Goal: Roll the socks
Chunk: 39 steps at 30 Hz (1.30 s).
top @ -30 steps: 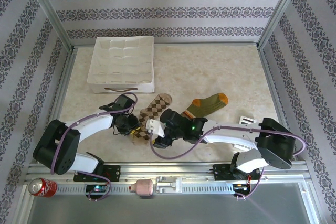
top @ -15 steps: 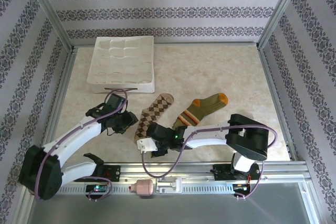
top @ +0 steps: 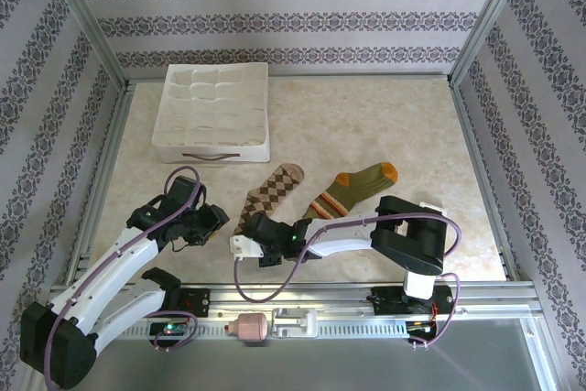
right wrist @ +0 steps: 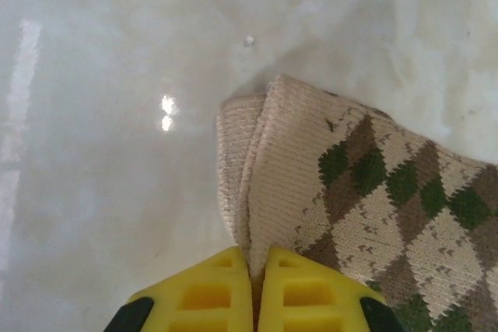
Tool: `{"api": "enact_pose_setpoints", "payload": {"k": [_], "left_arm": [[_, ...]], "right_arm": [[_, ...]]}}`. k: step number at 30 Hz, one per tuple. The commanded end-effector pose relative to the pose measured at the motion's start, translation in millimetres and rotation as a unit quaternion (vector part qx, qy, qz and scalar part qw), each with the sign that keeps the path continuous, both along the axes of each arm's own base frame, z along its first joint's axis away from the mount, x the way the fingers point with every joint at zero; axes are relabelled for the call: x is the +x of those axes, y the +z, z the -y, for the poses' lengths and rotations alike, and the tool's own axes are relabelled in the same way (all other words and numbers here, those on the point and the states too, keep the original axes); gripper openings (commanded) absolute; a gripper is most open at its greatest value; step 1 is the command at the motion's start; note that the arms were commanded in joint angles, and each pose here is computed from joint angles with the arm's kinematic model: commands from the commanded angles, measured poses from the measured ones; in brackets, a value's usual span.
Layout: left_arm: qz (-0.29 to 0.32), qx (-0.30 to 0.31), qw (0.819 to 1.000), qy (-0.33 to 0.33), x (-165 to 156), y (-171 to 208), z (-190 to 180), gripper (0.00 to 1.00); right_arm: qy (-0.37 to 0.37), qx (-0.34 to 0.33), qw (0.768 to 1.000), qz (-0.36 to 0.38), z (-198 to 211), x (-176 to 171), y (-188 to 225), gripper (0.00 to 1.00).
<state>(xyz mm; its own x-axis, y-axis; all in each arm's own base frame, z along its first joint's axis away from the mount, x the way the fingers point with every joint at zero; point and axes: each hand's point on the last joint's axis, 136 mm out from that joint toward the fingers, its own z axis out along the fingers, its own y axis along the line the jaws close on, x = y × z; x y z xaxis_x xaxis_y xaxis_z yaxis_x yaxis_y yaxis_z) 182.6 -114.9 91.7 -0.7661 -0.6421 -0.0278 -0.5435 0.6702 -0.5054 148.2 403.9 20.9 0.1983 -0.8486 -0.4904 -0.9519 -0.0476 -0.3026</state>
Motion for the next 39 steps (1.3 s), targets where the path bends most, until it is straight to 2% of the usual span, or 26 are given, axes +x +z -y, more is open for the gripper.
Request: {"api": "enact_pose_setpoints", "payload": {"k": [1,7,11,17,23,30,39], "left_arm": [[-0.024,0.0,1.0,0.008,-10.4,-3.6,-3.7,0.41],[-0.022,-0.008,1.0,0.01,-11.5,-5.3,-2.9,0.41],[-0.019,-0.022,1.0,0.01,-9.5,-6.7,1.5,0.39],[-0.018,-0.039,0.999,0.006,-5.8,-6.4,8.2,0.38],[-0.015,-0.069,0.997,0.012,-0.7,-7.6,17.1,0.37],[0.0,-0.128,0.991,0.041,18.4,-13.5,33.3,0.34],[0.007,-0.126,0.991,0.045,37.1,-26.6,38.5,0.3]], "right_arm": [[-0.046,0.008,0.999,-0.027,-1.5,4.2,4.3,0.0],[-0.099,0.064,0.982,-0.146,-5.2,2.6,30.1,0.0],[-0.125,0.089,0.957,-0.247,-9.3,3.8,41.8,0.0],[-0.169,0.082,0.917,-0.353,-7.6,14.1,37.7,0.0],[-0.219,0.079,0.879,-0.416,-4.6,33.0,32.3,0.0],[-0.251,0.083,0.856,-0.444,-3.4,50.0,28.5,0.0],[-0.299,0.076,0.821,-0.48,3.8,68.1,11.7,0.0]]}}
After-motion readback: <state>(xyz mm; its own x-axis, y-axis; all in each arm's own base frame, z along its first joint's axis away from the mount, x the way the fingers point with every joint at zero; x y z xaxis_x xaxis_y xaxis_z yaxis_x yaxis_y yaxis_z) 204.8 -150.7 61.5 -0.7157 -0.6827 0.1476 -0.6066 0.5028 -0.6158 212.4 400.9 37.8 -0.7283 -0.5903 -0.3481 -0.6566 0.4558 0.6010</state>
